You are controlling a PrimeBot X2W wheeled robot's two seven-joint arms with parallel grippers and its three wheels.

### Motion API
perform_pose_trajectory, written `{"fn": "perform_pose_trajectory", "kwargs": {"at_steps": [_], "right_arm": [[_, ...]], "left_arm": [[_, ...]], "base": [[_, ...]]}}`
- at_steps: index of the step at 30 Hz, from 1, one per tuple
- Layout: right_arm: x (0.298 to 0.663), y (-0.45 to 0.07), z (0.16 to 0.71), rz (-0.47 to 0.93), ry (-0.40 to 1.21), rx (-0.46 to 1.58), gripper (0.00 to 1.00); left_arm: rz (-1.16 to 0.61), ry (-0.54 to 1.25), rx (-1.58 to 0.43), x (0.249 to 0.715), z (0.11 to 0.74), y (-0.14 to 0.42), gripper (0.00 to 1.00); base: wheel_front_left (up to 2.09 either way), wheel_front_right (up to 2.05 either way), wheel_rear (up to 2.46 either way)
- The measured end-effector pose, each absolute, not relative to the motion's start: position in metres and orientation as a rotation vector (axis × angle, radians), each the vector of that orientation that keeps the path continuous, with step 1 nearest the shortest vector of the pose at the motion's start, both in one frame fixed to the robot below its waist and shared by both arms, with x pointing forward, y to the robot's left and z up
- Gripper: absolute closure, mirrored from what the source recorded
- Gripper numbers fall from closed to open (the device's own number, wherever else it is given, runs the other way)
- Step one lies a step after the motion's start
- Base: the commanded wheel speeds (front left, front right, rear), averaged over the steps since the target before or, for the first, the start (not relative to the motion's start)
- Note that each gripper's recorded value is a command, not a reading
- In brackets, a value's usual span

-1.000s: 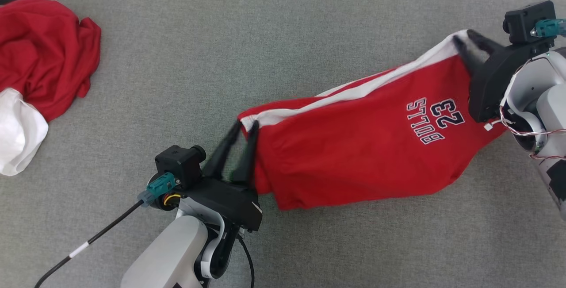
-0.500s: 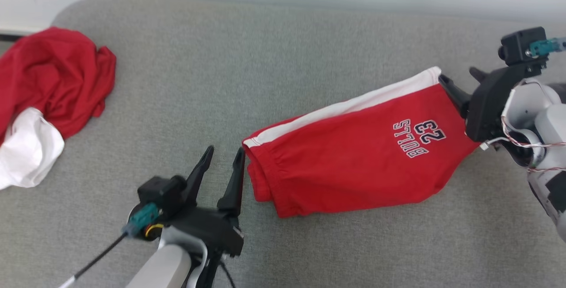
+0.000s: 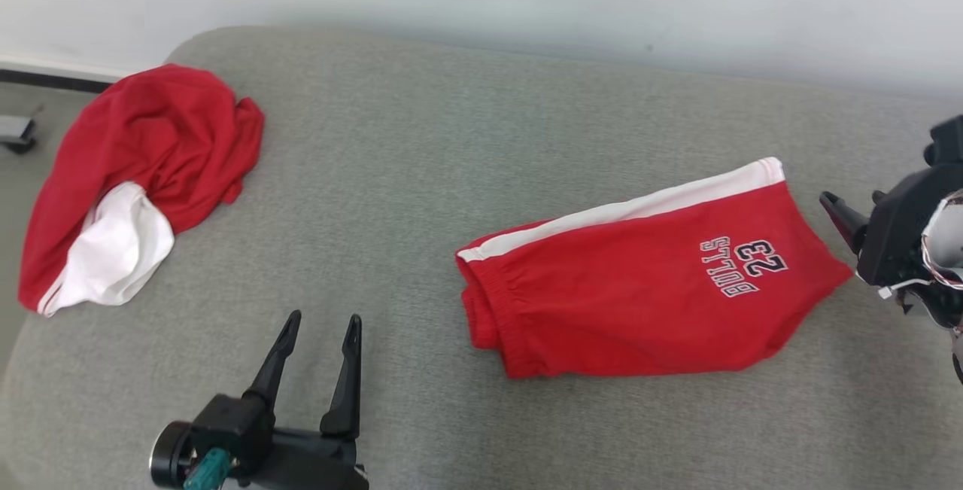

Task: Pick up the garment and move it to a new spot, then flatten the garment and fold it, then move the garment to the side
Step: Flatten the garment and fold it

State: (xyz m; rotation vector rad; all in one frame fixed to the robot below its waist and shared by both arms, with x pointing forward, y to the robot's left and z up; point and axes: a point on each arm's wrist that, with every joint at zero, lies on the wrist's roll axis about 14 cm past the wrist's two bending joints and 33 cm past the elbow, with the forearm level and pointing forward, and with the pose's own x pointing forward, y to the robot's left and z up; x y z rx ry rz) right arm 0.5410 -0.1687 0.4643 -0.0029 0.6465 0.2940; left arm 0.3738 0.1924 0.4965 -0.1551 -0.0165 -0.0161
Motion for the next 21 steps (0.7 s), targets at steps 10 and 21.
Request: {"fn": "perform_pose_trajectory", "kwargs": {"at_steps": [10, 21], "right_arm": [[0.545, -0.162, 0.432, 0.279, 0.722, 0.032, 0.0], [0.535, -0.153, 0.393, 0.268, 0.84, 0.049, 0.0]], "left_arm": [[0.054, 0.001, -0.102, 0.356, 0.487, 0.21, 0.0], [0.09, 0.119, -0.125, 0.325, 0.449, 0.214, 0.0]], "base": [[0.0, 0.0, 0.0], [0.0, 0.0, 0.0]]}}
